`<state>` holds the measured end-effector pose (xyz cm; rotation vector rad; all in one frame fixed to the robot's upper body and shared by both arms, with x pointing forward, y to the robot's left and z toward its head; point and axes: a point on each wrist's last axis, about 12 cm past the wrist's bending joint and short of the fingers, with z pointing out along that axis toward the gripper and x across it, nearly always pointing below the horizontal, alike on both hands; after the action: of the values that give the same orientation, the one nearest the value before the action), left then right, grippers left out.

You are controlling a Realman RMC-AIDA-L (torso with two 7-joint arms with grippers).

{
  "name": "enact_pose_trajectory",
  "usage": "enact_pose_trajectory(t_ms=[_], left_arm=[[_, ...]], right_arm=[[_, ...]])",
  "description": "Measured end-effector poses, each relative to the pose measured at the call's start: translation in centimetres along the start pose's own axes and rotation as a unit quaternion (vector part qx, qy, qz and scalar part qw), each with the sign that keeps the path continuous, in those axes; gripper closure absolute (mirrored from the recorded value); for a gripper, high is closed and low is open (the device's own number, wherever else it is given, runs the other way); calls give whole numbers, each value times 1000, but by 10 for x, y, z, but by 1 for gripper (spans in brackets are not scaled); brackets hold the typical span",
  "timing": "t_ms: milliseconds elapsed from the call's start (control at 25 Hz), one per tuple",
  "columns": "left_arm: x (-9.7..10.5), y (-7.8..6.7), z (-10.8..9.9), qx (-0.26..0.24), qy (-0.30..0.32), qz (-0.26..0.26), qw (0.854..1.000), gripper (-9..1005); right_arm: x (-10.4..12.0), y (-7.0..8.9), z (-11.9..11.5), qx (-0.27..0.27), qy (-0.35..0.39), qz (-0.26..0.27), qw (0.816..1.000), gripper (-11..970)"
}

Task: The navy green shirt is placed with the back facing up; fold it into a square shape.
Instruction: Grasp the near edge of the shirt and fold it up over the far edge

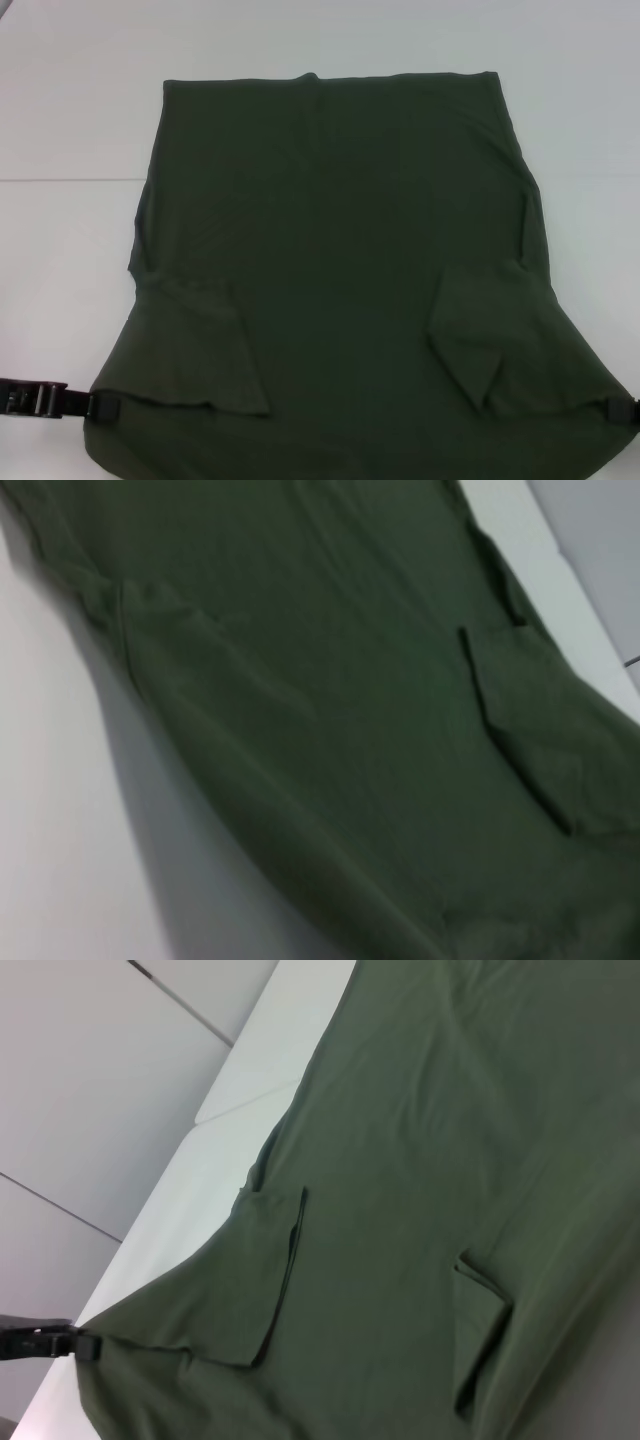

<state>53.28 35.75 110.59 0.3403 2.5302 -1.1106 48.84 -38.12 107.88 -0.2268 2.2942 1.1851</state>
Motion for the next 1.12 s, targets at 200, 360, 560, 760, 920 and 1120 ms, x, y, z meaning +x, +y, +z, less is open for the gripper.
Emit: enact_pose_trajectory(t_ms=[200, 360, 560, 760, 920, 1120], left_arm=[[5, -1, -6, 16, -3, -5, 1000, 970], [7, -3, -10, 23, 2, -7, 1000, 970], [13, -4, -18, 33, 5, -14, 999, 970], [26, -6, -26, 61, 1, -28, 998, 969], [35, -8, -33, 79, -7, -33, 996, 969], [41, -6, -39, 80, -31, -28, 996, 969]], right_arm=[[5, 0, -5, -4, -1, -5, 1000, 920], [10, 1, -13, -13, -2, -19, 1000, 920], [19, 9, -30, -49, -18, -59, 997, 919], [29, 14, -40, -70, -32, -88, 993, 919], [36, 13, -43, -72, -37, -100, 992, 920], [38, 11, -45, -76, -52, -103, 990, 920]])
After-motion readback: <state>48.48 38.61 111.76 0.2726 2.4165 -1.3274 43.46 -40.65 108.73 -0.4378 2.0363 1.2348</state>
